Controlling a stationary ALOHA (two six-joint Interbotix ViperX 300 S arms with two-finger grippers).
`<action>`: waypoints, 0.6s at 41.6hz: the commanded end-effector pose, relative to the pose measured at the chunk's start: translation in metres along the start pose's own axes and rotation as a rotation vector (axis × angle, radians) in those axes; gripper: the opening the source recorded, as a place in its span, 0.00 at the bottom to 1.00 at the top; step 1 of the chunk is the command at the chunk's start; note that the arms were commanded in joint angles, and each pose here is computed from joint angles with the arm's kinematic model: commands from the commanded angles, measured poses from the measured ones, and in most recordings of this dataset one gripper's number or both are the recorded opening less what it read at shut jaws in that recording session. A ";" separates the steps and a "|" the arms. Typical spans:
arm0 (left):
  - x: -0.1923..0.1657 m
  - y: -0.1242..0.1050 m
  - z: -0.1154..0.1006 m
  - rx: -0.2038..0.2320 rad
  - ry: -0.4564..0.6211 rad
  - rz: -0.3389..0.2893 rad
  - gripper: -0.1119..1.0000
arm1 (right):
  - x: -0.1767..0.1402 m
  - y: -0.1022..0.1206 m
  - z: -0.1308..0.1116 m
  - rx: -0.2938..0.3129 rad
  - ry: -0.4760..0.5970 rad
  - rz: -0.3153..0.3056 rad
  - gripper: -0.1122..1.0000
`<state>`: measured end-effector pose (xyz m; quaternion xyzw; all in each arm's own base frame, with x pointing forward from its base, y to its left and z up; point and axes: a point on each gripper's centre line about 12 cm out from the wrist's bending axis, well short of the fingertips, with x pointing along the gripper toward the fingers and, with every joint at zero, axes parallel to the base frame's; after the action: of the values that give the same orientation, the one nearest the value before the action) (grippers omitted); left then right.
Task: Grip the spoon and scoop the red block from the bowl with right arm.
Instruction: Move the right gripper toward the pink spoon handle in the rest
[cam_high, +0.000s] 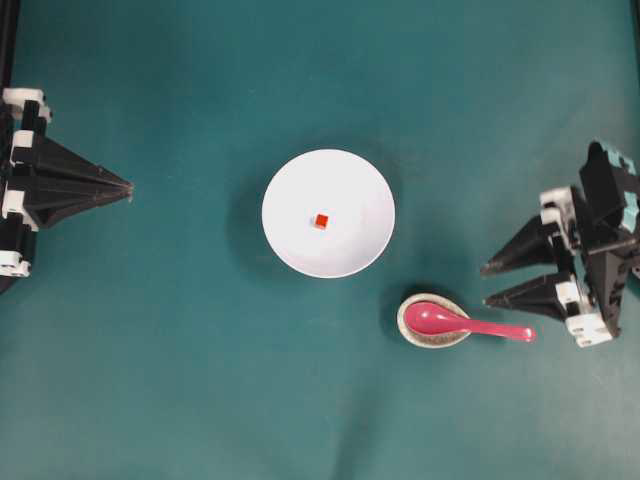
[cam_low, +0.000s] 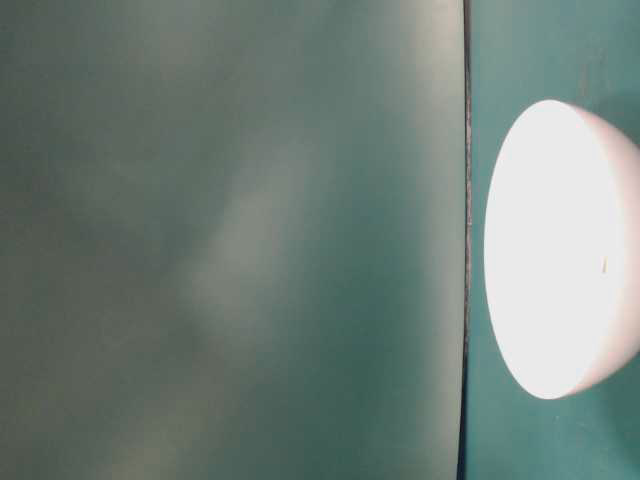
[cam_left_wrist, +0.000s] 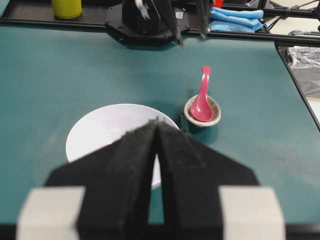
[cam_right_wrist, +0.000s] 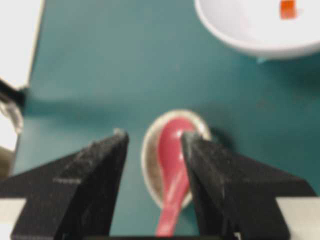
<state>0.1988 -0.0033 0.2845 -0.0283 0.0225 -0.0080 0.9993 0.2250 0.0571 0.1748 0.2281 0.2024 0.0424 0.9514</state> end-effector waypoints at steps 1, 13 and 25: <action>0.002 -0.001 0.013 0.000 -0.032 -0.005 0.10 | 0.004 0.007 -0.010 0.050 -0.049 0.024 0.58; 0.002 -0.001 0.012 -0.031 -0.030 -0.004 0.10 | 0.012 0.013 -0.061 0.108 0.036 -0.031 0.58; 0.003 -0.001 0.010 -0.038 -0.021 -0.003 0.10 | 0.016 0.004 -0.076 0.075 0.055 -0.101 0.58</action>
<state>0.1991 -0.0033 0.2842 -0.0490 0.0234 -0.0075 0.9985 0.2066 0.0944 0.1063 0.2561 0.2528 -0.0074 0.9330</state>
